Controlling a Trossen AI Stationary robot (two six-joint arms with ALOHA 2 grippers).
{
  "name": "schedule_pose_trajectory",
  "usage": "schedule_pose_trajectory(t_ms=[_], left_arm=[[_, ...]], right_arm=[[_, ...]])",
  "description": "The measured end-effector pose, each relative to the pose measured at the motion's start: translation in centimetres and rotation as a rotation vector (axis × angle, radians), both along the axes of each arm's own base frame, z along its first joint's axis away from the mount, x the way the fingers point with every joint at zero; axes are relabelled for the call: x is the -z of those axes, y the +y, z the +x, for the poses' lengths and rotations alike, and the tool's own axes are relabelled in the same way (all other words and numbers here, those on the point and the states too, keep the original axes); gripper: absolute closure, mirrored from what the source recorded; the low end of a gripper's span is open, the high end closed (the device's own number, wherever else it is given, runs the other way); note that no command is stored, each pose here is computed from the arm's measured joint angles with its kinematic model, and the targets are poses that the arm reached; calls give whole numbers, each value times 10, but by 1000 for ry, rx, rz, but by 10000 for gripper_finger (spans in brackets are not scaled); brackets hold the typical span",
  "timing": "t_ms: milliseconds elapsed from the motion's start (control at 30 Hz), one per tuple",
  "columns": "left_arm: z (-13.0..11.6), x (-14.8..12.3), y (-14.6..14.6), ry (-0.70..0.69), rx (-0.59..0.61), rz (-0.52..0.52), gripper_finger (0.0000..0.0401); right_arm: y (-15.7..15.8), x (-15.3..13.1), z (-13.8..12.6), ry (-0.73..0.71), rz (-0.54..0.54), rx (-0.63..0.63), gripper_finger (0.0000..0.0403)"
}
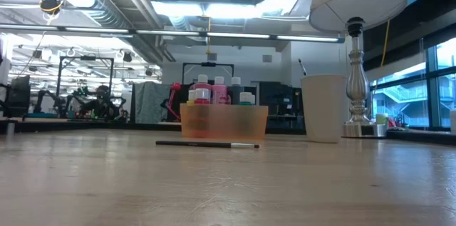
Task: Pick & Place Paint Supplies
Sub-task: Put the blue paint bottle into the orange bin
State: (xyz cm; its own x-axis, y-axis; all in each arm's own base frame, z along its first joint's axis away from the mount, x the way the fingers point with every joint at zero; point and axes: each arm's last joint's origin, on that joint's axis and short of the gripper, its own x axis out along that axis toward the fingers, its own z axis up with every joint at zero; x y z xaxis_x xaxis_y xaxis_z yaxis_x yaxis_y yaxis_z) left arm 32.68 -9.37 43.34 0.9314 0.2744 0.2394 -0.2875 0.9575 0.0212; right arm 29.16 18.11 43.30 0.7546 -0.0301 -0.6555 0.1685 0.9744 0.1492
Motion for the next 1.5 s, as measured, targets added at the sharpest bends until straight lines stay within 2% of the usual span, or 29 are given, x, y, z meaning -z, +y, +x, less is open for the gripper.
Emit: schedule_pose_trajectory(t_ms=[133, 400, 600, 700, 767, 867, 1100, 1200, 1367, 1500], left_arm=[[-11, -7, 6, 29, -56, 10, 293], [-37, -19, 22, 20, -109, -7, 293], [-49, 0, 43, -112, -185, -125, 293], [-48, 18, 51, -222, -218, -170, 293], [-40, 33, 53, -261, -258, -178, 293], [-18, 63, 48, -245, -375, -185, 293], [42, 125, 28, -324, -572, -212, 293], [69, 148, 21, -197, -701, -191, 293], [102, 161, 17, -160, -788, -227, 293], [108, 164, 18, -110, -872, -269, 293]], right_arm=[[-3, -20, -6, -71, 9, -7, 98], [-16, -83, -28, -332, 1, -107, 98], [-31, -131, -62, -621, -29, -384, 98], [-42, -145, -84, -694, -35, -503, 98], [-51, -150, -100, -704, -43, -565, 98], [-67, -157, -125, -717, -36, -618, 98], [-101, -166, -177, -746, -4, -661, 98], [-113, -168, -193, -754, -2, -659, 98], [-120, -163, -202, -710, -15, -668, 98], [-119, -160, -202, -682, -46, -683, 98]])
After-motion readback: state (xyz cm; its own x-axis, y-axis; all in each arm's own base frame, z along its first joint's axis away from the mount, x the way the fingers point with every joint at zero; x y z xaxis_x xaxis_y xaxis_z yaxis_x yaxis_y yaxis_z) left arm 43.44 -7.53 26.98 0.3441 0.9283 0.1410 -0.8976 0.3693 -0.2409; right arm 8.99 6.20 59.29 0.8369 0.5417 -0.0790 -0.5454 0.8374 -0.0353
